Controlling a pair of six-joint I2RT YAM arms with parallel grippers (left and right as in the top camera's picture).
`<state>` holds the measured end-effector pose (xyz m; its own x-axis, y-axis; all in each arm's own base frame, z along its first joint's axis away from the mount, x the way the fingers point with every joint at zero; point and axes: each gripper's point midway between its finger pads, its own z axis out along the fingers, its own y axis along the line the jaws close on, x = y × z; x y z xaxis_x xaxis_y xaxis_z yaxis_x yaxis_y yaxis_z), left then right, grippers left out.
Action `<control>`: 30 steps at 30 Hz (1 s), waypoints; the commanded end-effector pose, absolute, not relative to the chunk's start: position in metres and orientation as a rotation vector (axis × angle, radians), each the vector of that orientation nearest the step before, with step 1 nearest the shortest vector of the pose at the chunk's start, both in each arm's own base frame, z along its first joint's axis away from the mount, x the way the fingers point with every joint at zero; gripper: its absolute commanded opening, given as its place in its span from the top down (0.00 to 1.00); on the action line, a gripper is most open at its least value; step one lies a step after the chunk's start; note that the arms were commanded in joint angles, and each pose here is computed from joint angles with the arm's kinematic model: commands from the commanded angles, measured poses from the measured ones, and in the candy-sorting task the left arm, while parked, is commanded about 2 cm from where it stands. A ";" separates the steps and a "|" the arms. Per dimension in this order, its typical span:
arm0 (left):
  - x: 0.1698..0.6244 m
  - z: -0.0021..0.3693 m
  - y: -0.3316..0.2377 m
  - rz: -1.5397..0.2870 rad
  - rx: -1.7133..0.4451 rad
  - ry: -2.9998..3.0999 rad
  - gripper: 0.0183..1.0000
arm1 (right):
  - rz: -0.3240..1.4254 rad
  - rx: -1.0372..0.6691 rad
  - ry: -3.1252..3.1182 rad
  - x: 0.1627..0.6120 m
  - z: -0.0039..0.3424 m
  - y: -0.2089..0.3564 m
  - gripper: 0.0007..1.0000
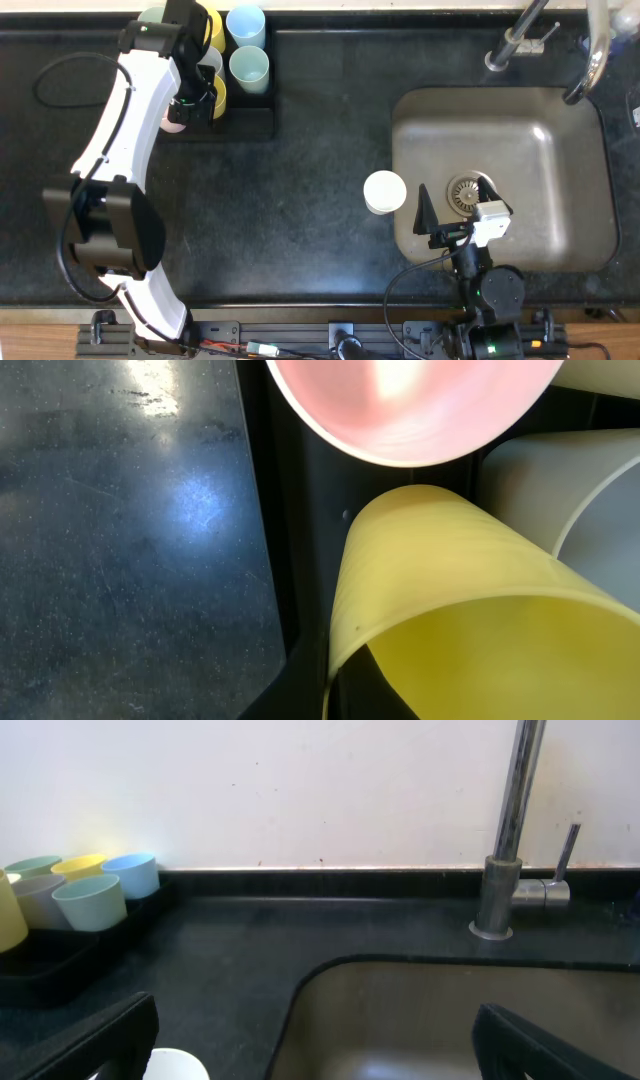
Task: Store Cups
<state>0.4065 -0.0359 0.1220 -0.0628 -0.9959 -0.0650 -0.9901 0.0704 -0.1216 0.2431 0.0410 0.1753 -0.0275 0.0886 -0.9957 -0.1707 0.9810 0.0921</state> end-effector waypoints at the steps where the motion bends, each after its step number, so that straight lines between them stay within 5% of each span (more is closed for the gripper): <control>1: 0.402 0.107 -0.037 0.000 -2.082 2.212 0.98 | 0.213 -0.075 1.584 0.243 0.172 0.043 0.00; 30: 0.397 0.088 -0.027 0.117 -2.098 2.221 0.97 | 0.213 -0.075 1.584 0.243 0.172 0.043 0.01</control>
